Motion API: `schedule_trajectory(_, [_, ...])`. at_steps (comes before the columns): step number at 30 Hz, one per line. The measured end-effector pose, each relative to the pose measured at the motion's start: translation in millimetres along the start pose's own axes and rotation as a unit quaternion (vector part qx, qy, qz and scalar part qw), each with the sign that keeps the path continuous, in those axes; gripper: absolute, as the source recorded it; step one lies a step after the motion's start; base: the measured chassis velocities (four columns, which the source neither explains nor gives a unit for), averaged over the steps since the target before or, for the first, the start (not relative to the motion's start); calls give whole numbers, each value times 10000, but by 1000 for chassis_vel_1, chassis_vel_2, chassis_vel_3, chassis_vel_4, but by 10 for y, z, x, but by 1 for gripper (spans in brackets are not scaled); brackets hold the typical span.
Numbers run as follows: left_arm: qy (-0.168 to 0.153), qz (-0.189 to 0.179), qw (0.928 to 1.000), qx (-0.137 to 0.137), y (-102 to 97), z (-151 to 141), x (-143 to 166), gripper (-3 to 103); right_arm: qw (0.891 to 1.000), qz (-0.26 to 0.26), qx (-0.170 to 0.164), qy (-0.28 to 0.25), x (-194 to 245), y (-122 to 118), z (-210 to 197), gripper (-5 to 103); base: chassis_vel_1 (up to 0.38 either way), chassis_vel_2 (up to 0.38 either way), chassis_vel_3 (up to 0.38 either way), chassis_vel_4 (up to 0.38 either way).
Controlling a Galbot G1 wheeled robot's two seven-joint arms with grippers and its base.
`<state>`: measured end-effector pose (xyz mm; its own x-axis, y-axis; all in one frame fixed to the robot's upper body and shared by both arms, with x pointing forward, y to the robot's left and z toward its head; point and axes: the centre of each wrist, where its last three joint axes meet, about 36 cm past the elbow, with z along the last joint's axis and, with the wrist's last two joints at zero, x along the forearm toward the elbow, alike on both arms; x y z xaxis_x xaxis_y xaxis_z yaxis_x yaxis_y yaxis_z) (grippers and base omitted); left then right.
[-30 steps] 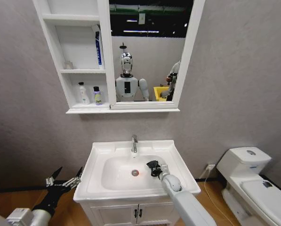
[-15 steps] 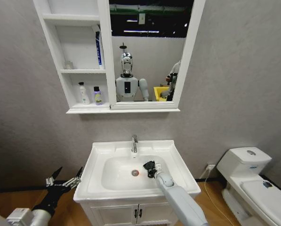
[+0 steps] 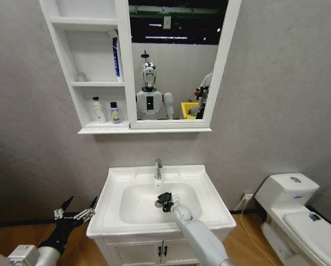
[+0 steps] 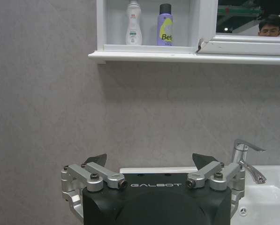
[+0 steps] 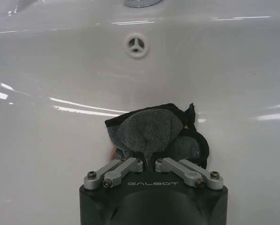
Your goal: Move facial cleanser and shampoo from washbasin to cabinet, then wipe washbasin with towel.
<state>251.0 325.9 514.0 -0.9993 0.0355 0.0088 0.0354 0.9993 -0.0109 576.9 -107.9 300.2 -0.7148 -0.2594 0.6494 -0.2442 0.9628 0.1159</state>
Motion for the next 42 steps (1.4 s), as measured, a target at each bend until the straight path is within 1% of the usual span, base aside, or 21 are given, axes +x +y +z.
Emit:
schedule_trajectory(1, [0,0,10000,0,0,0,0,100,9999,-111,-40,-12,-15,79,-19,6,0,0,0,0])
schedule_trajectory(2, [0,0,10000,0,0,0,0,100,9999,-111,-40,-12,-15,79,-19,6,0,0,0,0])
schedule_trajectory(5, [0,0,10000,0,0,0,0,100,9987,-461,-144,-176,-40,303,-54,6,0,0,0,0])
schedule_trajectory(6, [0,0,10000,0,0,0,0,100,9987,-461,-144,-176,-40,303,-54,6,0,0,0,0])
schedule_trajectory(9, [0,1,10000,0,0,0,0,100,9955,-811,-279,-400,-33,429,-87,6,0,0,0,0])
schedule_trajectory(12, [0,0,10000,0,0,0,0,100,9954,-817,-284,-406,-37,428,-88,6,0,0,0,0])
schedule_trajectory(15, [0,0,10000,0,0,0,0,100,9977,-506,-301,-326,-96,311,-45,6,0,0,0,0])
schedule_trajectory(16, [0,0,10000,0,0,0,0,100,9977,-506,-301,-326,-96,311,-45,6,0,0,0,0])
schedule_trajectory(18, [0,0,10000,0,0,0,0,100,9992,-171,-293,-222,-109,200,-67,6,0,0,0,0])
schedule_trajectory(19, [0,0,10000,0,0,0,0,100,9992,-171,-293,-222,-109,200,-67,6,0,0,0,0])
schedule_trajectory(21, [0,0,10000,0,0,0,0,100,9993,321,-133,-122,-97,61,-82,6,0,0,0,0])
schedule_trajectory(22, [0,0,10000,0,0,0,0,100,9993,321,-133,-122,-97,61,-82,6,0,0,0,0])
schedule_trajectory(25, [1,0,10000,0,0,0,0,100,9950,963,172,-209,-39,-172,-155,6,0,0,0,0])
schedule_trajectory(28, [0,0,10000,0,0,0,0,100,9941,1045,198,-224,-28,-247,-163,6,0,0,0,0])
schedule_trajectory(33, [1,0,10000,0,0,0,0,100,9965,818,9,-145,-55,-185,-81,6,0,0,0,0])
schedule_trajectory(35, [0,0,10000,0,0,0,0,100,9990,391,-155,-136,-80,17,10,6,0,0,0,0])
schedule_trajectory(36, [0,0,10000,0,0,0,0,100,9990,391,-155,-136,-80,17,10,6,0,0,0,0])
schedule_trajectory(37, [1,1,10000,0,0,0,0,100,9993,152,-297,-143,-89,161,34,6,0,0,0,0])
schedule_trajectory(39, [0,0,10000,0,0,0,0,100,9986,-156,-477,-134,-89,347,22,6,0,0,0,0])
schedule_trajectory(40, [0,0,10000,0,0,0,0,100,9986,-156,-477,-134,-89,347,22,6,0,0,0,0])
schedule_trajectory(42, [0,0,10000,0,0,0,0,100,9969,-394,-673,-82,-81,465,6,6,0,0,0,0])
